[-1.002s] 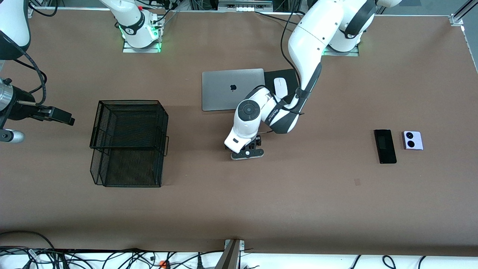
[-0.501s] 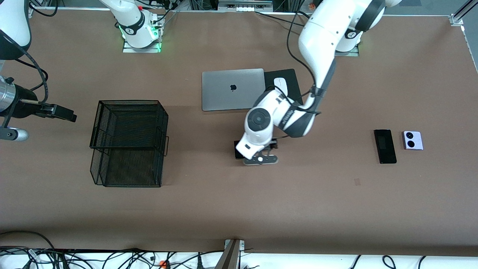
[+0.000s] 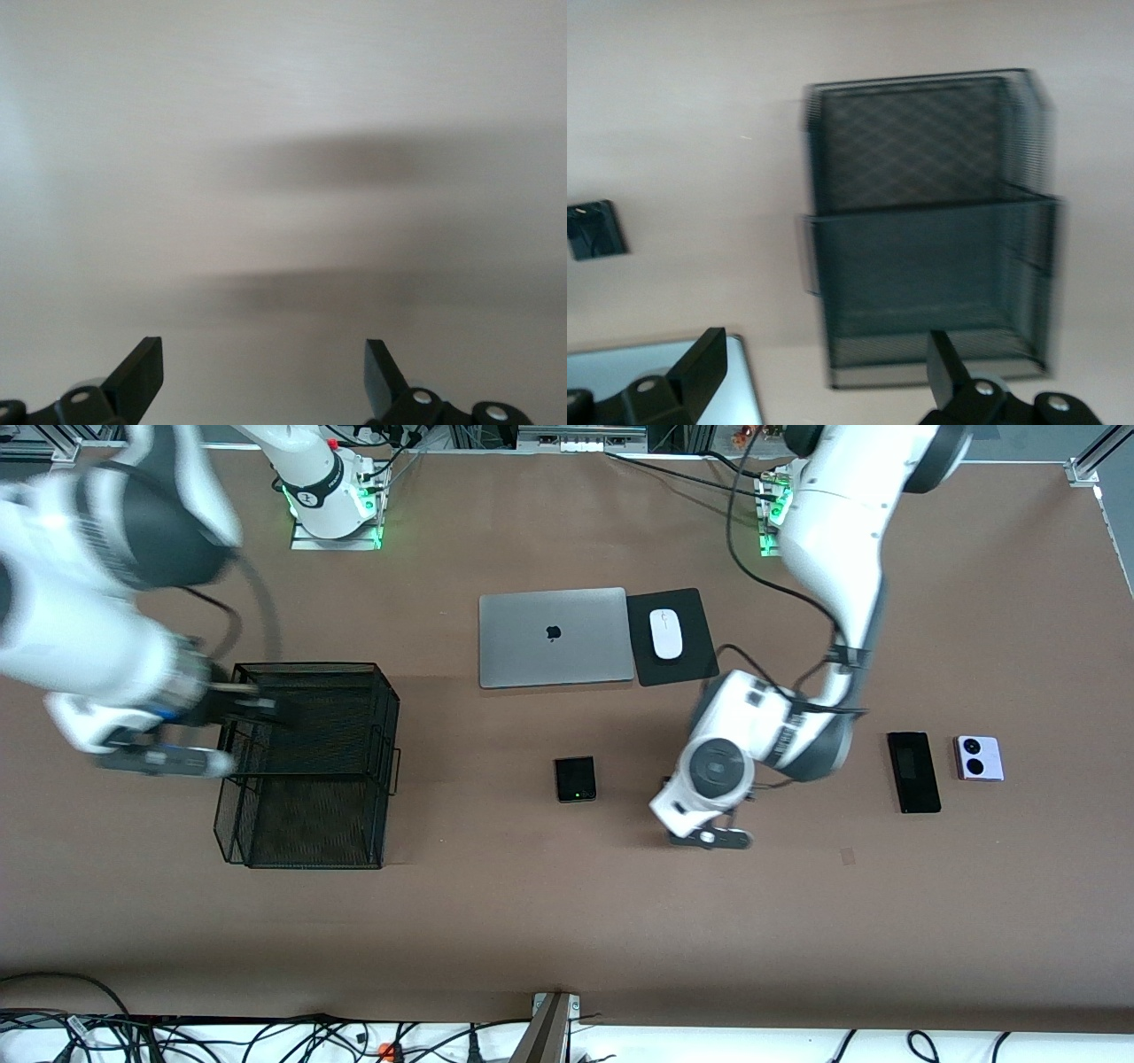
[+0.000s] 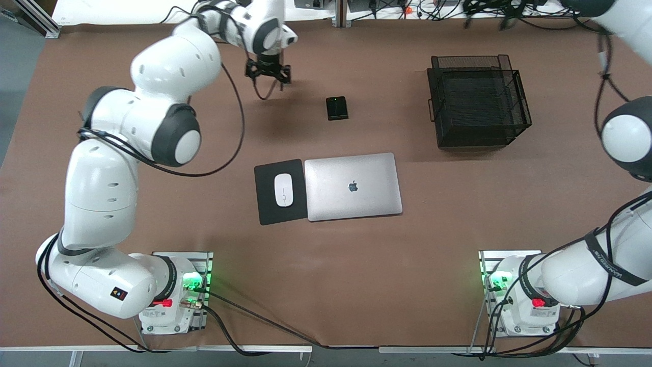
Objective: Place phones with both arms
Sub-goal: 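Reach the right gripper to the flip phone while the left gripper returns, then grasp the flip phone with the right gripper while the left grasps the tall phone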
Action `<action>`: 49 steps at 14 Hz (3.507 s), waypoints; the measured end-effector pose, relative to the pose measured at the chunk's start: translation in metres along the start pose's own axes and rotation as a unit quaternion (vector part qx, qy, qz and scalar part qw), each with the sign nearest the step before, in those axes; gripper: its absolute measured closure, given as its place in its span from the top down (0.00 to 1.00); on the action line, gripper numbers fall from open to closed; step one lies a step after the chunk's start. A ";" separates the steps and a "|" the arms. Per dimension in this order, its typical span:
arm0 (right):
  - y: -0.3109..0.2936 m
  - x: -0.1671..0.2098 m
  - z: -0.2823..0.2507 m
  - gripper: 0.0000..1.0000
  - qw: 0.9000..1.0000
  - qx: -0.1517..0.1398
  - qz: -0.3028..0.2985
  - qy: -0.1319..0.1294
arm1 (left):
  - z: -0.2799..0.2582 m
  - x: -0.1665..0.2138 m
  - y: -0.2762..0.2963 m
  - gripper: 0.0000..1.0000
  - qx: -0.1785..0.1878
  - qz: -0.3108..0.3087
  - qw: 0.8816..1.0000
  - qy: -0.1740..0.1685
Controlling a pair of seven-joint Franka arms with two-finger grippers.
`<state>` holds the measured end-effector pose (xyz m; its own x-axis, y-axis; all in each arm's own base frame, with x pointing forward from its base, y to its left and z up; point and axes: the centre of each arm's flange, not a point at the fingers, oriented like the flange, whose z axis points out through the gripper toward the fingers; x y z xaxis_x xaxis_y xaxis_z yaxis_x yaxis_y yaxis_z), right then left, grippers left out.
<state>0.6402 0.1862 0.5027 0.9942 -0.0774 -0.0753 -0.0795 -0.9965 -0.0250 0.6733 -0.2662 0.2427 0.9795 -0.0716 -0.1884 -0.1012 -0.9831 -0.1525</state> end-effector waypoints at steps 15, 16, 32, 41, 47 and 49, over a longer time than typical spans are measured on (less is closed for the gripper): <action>-0.294 -0.063 0.239 1.00 0.994 0.059 -0.057 0.074 | 0.052 -0.067 -0.299 1.00 -0.011 0.038 0.999 0.029; -0.302 -0.067 0.250 1.00 0.993 0.064 -0.064 0.081 | 0.059 -0.072 -0.308 1.00 -0.013 0.036 0.999 0.038; -0.317 -0.077 0.331 1.00 0.983 0.026 -0.131 0.122 | 0.137 -0.111 -0.375 1.00 -0.079 -0.069 0.992 0.069; -0.324 -0.084 0.339 1.00 0.982 0.029 -0.139 0.126 | 0.155 -0.114 -0.371 1.00 -0.077 -0.069 0.992 0.073; -0.323 -0.084 0.348 1.00 0.980 0.018 -0.150 0.131 | 0.163 -0.114 -0.369 1.00 -0.077 -0.069 0.992 0.073; -0.323 -0.085 0.350 1.00 0.980 0.017 -0.150 0.130 | 0.165 -0.114 -0.369 1.00 -0.078 -0.070 0.992 0.072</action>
<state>0.5562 0.5250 0.1687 0.9577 0.2094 0.1975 0.2215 -0.9743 -0.0409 0.5702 0.1329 0.1607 0.9980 0.0547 -0.0329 0.0542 -0.9984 -0.0139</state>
